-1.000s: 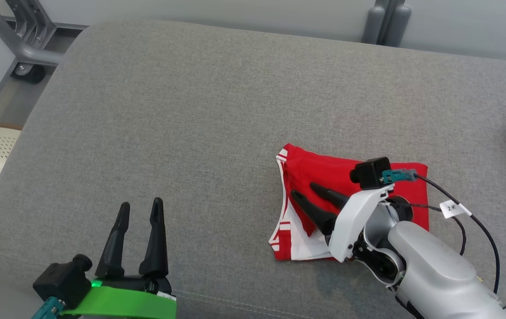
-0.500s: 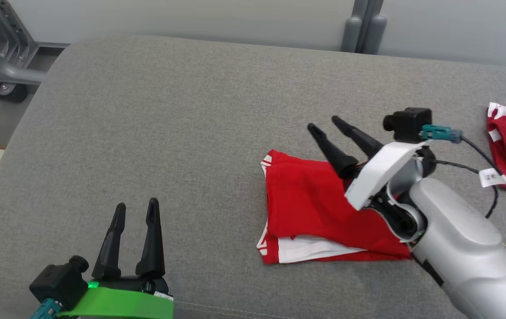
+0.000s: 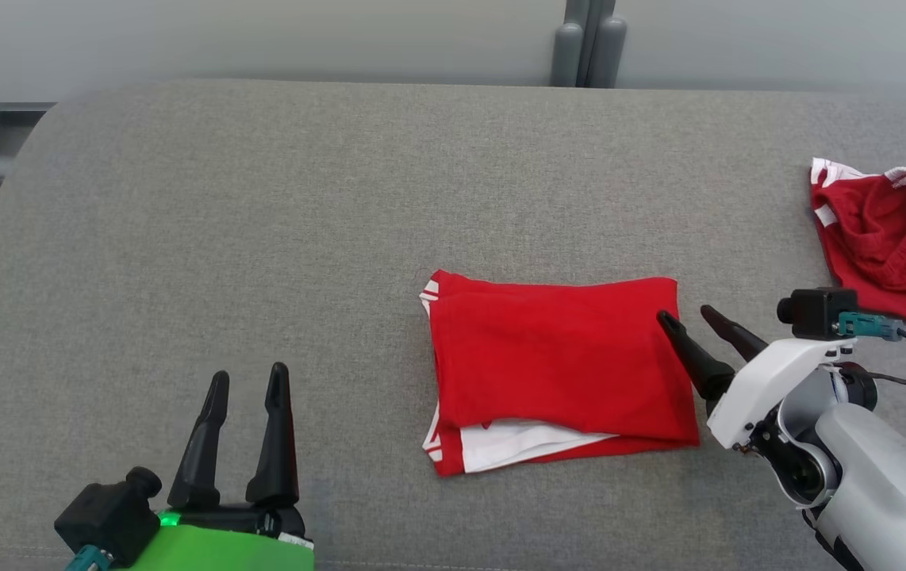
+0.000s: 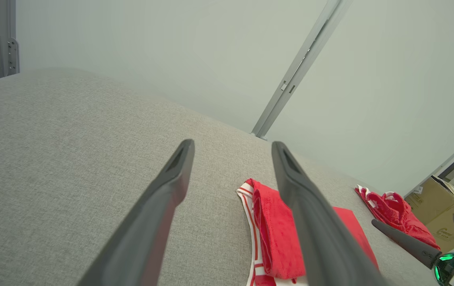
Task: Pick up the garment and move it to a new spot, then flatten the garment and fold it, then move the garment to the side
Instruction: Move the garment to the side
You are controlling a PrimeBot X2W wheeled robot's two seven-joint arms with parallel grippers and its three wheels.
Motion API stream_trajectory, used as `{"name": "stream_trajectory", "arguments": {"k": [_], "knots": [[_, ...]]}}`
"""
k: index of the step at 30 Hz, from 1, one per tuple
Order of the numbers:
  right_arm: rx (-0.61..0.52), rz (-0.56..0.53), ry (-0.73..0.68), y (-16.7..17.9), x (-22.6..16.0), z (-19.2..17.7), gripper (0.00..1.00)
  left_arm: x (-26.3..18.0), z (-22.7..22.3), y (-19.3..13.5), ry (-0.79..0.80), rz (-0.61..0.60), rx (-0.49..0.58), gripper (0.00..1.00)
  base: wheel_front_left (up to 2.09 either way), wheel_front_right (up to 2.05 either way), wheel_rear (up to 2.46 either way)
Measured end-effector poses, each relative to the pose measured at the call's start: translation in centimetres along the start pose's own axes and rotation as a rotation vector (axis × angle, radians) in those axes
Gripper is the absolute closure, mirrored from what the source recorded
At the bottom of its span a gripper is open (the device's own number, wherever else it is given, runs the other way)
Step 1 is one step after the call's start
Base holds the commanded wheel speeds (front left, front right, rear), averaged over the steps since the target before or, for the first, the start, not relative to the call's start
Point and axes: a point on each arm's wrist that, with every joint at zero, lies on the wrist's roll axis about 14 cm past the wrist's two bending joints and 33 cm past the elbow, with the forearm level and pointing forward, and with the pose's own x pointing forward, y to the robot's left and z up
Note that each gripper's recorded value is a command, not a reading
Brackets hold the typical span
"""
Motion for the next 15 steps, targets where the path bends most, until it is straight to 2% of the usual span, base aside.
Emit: {"name": "stream_trajectory", "arguments": {"k": [7, 15], "knots": [[0.059, -0.050, 0.010, -1.9, -0.5, -0.8, 0.00, 0.7, -1.2, -0.7, 0.036, -0.022, -0.006, 0.00, 0.00, 0.00, 0.00], [0.100, -0.060, 0.064, -2.6, 0.1, -2.4, 0.00, 1.1, -2.4, -0.6, 0.079, -0.016, -0.005, 0.00, 0.00, 0.00, 0.00]]}}
